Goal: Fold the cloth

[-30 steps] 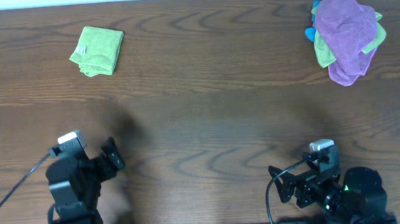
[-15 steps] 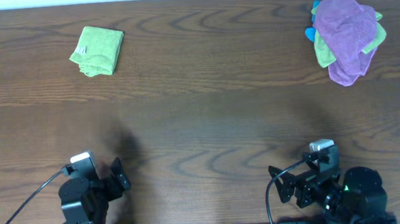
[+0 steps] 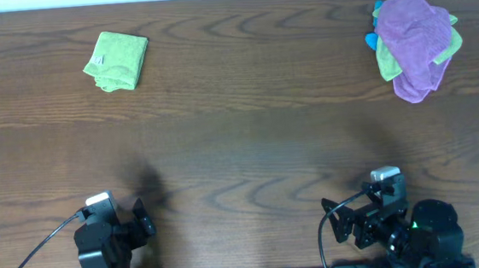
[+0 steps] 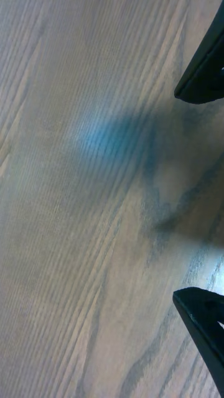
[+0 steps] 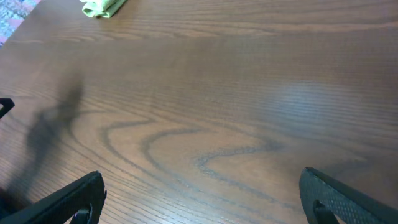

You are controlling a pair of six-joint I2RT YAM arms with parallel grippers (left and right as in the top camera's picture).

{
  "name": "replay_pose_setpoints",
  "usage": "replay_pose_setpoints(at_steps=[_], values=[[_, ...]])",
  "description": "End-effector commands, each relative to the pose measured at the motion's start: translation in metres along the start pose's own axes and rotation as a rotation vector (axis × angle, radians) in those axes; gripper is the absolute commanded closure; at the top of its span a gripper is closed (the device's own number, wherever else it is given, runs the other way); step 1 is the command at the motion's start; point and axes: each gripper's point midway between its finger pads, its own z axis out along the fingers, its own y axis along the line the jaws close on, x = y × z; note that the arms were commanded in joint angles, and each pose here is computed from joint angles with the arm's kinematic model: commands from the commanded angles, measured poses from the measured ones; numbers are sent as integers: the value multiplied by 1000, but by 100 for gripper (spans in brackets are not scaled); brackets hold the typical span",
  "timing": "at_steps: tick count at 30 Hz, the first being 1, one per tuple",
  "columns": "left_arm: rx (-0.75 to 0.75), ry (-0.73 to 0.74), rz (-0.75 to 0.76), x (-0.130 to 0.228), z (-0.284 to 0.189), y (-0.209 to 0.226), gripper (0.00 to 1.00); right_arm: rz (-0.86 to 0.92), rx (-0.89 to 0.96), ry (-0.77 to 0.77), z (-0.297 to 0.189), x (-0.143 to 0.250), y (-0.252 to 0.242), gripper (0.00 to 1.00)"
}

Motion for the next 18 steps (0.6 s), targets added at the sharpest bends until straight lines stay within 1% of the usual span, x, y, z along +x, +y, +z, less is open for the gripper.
replay_pose_setpoints(at_steps=[1,7,15,18], values=[[-14,3,23,5,2,2,4,13,8,-8,-1,0,-2,1],[17,20,53,17,9,-4,5,13,8,-8,-1,0,-2,1],[30,6,155,15,9,-6,5,13,8,-8,-1,0,-2,1],[31,6,160,15,9,-7,4,13,8,-8,-1,0,-2,1]])
